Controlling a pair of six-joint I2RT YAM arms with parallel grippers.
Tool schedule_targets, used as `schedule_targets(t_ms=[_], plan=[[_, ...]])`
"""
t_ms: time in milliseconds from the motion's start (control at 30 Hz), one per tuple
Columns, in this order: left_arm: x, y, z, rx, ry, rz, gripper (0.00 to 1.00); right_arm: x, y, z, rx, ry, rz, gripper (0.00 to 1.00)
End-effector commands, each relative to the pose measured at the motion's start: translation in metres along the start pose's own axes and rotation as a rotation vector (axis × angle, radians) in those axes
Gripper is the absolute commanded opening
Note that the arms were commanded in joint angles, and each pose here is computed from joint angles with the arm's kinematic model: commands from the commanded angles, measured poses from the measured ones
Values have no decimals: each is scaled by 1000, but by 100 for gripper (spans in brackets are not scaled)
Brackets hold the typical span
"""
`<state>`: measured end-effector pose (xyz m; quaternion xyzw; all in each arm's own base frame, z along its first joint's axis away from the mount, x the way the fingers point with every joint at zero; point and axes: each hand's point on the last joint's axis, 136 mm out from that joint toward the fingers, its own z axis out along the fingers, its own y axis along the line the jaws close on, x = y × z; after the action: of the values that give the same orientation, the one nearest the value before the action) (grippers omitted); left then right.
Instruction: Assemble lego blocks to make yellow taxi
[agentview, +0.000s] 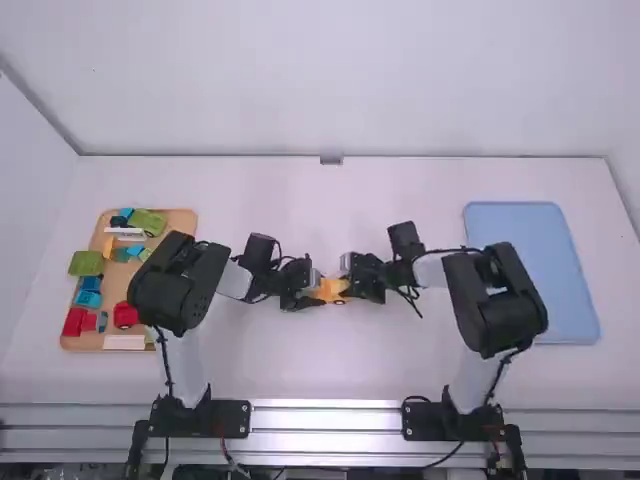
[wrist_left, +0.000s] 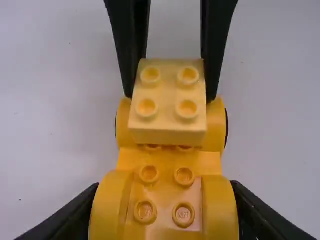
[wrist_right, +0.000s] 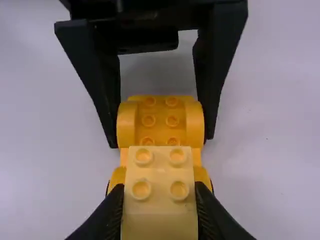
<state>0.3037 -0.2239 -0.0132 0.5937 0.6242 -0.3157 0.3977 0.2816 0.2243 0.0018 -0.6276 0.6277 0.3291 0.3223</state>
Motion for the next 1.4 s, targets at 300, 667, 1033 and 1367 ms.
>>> schedule_targets(t_ms=[300, 667, 1033, 1367], plan=[[7, -5, 1, 8, 23, -35, 58, 7, -3, 5, -3, 18, 21, 35], [7, -5, 1, 8, 23, -35, 58, 2, -3, 6, -9, 2, 14, 46], [7, -5, 1, 8, 23, -36, 58, -29, -10, -15, -40, -206, -25, 57], [7, -4, 1, 5, 26, -34, 59, -8, -11, -16, -19, -107, 20, 0]])
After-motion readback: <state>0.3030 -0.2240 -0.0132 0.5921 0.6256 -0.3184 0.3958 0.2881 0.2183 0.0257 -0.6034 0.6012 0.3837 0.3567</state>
